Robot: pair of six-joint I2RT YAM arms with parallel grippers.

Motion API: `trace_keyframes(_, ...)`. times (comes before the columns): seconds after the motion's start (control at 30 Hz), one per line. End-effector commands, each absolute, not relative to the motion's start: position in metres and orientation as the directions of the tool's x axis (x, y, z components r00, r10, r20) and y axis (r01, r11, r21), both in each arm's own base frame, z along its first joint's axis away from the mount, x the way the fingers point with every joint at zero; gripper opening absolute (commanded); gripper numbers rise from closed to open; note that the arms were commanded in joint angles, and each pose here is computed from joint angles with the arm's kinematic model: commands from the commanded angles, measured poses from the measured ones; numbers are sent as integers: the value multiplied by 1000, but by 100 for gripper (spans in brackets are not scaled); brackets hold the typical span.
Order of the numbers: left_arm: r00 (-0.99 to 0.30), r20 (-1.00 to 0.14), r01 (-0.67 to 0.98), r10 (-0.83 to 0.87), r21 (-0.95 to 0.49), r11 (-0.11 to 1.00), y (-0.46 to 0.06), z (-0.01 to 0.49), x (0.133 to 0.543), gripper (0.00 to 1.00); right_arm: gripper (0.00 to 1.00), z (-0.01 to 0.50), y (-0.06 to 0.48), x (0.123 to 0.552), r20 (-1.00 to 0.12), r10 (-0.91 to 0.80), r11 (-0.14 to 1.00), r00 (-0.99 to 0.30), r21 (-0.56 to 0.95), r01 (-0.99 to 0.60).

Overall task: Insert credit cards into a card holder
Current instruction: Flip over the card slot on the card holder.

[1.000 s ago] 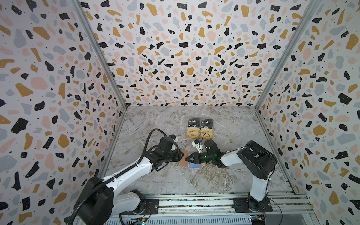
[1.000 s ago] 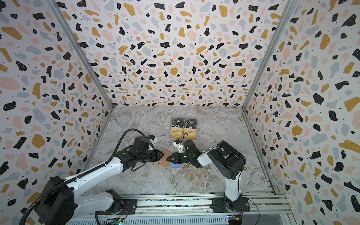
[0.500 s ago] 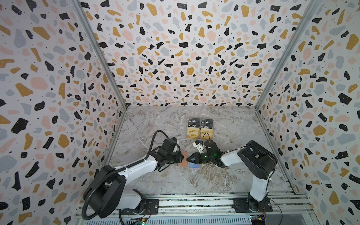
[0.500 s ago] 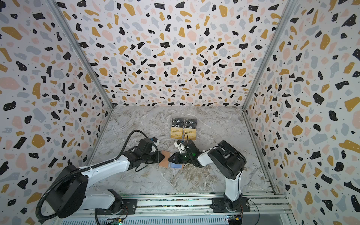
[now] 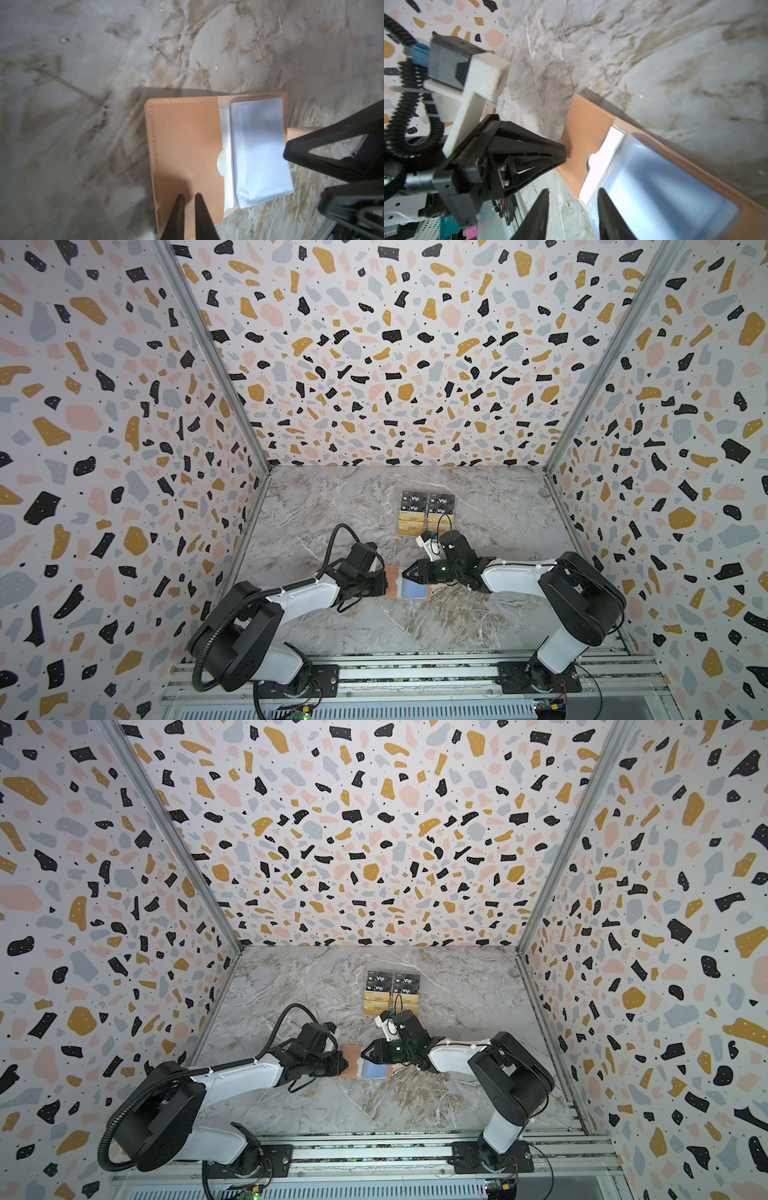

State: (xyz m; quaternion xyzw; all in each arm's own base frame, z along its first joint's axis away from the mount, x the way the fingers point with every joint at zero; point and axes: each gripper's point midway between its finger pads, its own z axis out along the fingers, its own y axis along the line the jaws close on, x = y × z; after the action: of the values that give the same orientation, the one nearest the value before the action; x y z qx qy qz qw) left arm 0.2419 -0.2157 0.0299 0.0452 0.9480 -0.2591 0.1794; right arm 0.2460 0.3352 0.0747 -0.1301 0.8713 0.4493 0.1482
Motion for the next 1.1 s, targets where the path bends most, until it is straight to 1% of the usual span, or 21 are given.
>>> trace_keyframes(0.0, -926, -378, 192, 3, -462, 866, -212, 25, 239, 15, 45, 70, 318, 243, -360, -89, 635, -929, 698, -332)
trace_keyframes(0.13, -923, -385, 185, -6, -457, 870, -209, 23, 238, 14, 46, 66, 307, 243, -354, -75, 679, -932, 667, -308)
trace_keyframes(0.27, -917, -398, 185, -9, -447, 875, -206, 21, 238, 14, 50, 68, 301, 243, -360, -59, 692, -931, 658, -298)
trace_keyframes(0.43, -920, -391, 188, -9, -463, 866, -208, 19, 235, 14, 51, 61, 296, 239, -338, -61, 705, -939, 651, -281)
trace_keyframes(0.73, -908, -418, 200, -15, -466, 862, -207, 29, 236, 12, 54, 58, 295, 236, -330, -72, 713, -941, 643, -280)
trace_keyframes(1.07, -910, -414, 201, -8, -460, 865, -205, 27, 234, 11, 55, 60, 299, 234, -324, -77, 694, -943, 661, -284)
